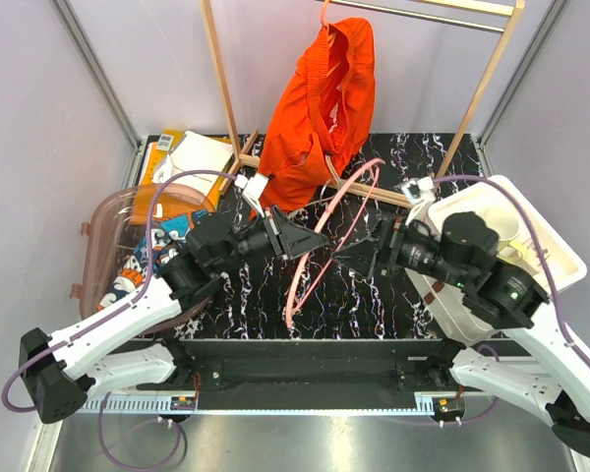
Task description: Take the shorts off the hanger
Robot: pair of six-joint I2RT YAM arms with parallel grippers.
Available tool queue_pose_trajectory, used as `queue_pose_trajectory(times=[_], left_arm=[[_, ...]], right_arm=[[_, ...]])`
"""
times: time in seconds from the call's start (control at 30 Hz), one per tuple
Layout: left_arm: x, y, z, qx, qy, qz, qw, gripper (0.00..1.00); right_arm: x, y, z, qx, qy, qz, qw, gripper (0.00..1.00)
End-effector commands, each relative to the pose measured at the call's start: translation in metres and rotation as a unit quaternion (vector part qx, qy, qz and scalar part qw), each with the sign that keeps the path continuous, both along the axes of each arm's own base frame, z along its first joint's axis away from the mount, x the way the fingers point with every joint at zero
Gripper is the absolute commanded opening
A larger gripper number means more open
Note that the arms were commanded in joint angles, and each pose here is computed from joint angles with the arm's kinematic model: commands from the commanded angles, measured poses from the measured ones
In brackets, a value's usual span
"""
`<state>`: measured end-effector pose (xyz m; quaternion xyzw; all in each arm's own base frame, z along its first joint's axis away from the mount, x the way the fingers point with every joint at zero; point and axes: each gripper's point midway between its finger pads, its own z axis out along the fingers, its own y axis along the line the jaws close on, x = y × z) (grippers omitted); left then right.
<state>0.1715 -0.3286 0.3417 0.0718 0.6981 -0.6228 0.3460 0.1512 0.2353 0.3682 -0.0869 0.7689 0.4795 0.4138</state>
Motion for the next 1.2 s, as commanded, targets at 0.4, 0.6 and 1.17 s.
queue_pose_trajectory(times=[0.4, 0.6, 1.17], left_arm=[[0.046, -0.029, 0.083, -0.171, 0.024, 0.039, 0.984, 0.0], [0.045, -0.036, 0.078, -0.18, 0.038, 0.041, 0.982, 0.0], [0.053, -0.027, 0.06, -0.132, 0.038, 0.103, 0.985, 0.13]], right_arm=[[-0.019, 0.04, -0.015, 0.028, 0.003, 0.087, 0.996, 0.82], [-0.006, 0.043, -0.031, 0.001, -0.005, 0.066, 0.998, 0.54], [0.002, 0.047, -0.048, -0.011, 0.018, 0.029, 0.999, 0.0]])
